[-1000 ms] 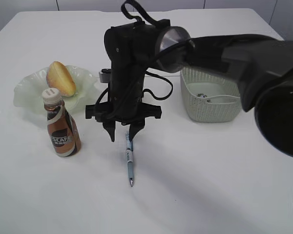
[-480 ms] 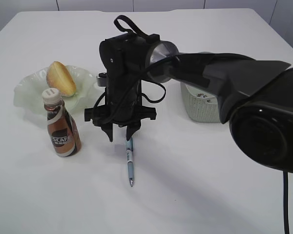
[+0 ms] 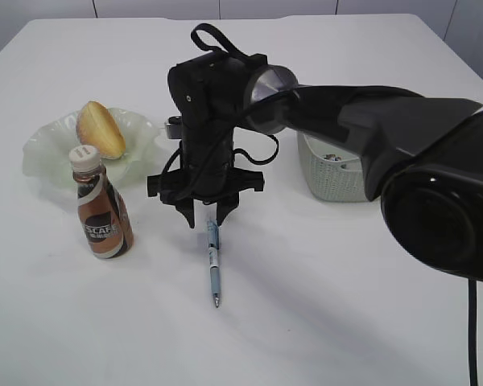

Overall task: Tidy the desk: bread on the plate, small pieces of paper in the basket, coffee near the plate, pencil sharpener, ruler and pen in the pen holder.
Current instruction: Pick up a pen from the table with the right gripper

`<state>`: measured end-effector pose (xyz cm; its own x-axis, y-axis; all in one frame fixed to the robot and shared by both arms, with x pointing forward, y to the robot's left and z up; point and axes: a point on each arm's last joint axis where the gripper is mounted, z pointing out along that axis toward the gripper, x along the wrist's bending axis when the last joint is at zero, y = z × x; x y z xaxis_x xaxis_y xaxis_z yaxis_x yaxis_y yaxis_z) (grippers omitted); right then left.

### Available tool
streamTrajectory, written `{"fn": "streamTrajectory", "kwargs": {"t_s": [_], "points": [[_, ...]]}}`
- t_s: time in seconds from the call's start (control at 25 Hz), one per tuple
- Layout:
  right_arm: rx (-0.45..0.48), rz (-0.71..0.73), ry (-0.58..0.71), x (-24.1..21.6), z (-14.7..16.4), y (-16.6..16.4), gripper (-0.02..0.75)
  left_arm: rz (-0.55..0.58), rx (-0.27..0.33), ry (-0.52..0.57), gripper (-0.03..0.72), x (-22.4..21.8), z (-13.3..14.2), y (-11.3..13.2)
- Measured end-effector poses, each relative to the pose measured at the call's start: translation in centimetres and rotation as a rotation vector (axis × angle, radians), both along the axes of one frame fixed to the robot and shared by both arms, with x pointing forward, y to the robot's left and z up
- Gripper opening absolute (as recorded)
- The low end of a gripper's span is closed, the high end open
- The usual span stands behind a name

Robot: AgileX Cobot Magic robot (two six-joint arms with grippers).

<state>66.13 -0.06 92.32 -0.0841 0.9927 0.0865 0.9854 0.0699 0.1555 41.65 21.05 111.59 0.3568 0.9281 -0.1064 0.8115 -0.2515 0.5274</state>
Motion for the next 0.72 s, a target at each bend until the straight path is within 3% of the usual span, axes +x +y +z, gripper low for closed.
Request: {"fn": "streamTrajectory", "kwargs": {"t_s": [0.4, 0.72], "points": [[0.013, -0.015, 0.012, 0.6, -0.1, -0.9, 0.323, 0.0, -0.001, -0.002, 0.307, 0.0, 0.0, 0.0], [0.027, -0.021, 0.063, 0.5, -1.8, -0.6, 0.323, 0.0, -0.003, -0.005, 0.307, 0.0, 0.0, 0.0]]}}
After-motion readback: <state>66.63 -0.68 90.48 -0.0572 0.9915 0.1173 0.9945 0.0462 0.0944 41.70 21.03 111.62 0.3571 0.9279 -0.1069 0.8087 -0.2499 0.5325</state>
